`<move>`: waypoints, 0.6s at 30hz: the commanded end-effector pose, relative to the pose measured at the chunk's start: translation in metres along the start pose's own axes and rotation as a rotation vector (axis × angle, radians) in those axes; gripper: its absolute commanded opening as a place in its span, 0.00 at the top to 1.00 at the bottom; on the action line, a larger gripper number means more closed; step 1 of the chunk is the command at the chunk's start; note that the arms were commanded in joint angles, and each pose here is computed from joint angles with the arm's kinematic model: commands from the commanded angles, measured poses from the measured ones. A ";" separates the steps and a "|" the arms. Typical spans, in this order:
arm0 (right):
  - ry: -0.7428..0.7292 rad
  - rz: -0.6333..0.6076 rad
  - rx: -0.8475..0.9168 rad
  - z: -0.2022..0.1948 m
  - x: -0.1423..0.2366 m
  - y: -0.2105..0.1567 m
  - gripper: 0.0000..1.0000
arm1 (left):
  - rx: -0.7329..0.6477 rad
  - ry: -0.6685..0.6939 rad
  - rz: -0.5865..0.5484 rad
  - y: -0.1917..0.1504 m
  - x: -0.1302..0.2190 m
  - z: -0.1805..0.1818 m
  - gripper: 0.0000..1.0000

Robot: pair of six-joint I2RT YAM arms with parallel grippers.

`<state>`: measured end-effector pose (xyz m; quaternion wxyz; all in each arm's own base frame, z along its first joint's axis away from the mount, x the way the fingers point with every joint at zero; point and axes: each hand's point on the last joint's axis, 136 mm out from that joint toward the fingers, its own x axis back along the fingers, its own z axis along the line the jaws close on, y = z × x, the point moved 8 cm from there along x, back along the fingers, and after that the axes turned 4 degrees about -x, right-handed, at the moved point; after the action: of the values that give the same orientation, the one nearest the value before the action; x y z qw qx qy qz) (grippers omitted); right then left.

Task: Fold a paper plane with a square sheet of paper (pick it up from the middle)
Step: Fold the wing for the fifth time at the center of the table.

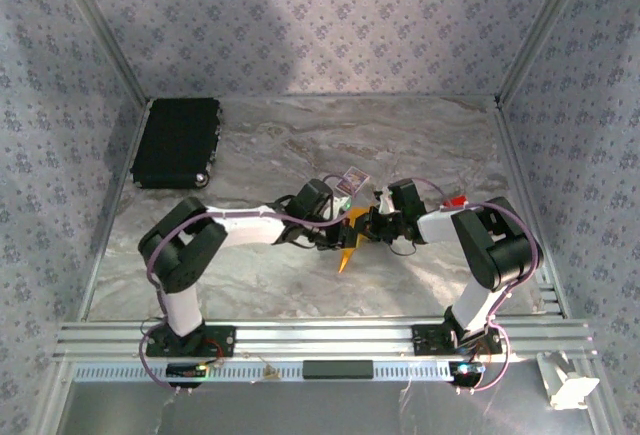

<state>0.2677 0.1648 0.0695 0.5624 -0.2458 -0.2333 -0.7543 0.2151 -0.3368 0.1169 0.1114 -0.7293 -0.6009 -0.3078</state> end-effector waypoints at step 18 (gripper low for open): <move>-0.203 0.027 -0.082 -0.040 -0.005 -0.017 0.91 | -0.021 0.166 0.156 -0.021 -0.029 0.039 0.97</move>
<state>0.2676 0.1647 0.0694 0.5623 -0.2464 -0.2332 -0.7541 0.2187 -0.3449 0.0832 0.1465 -0.7412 -0.5585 -0.3425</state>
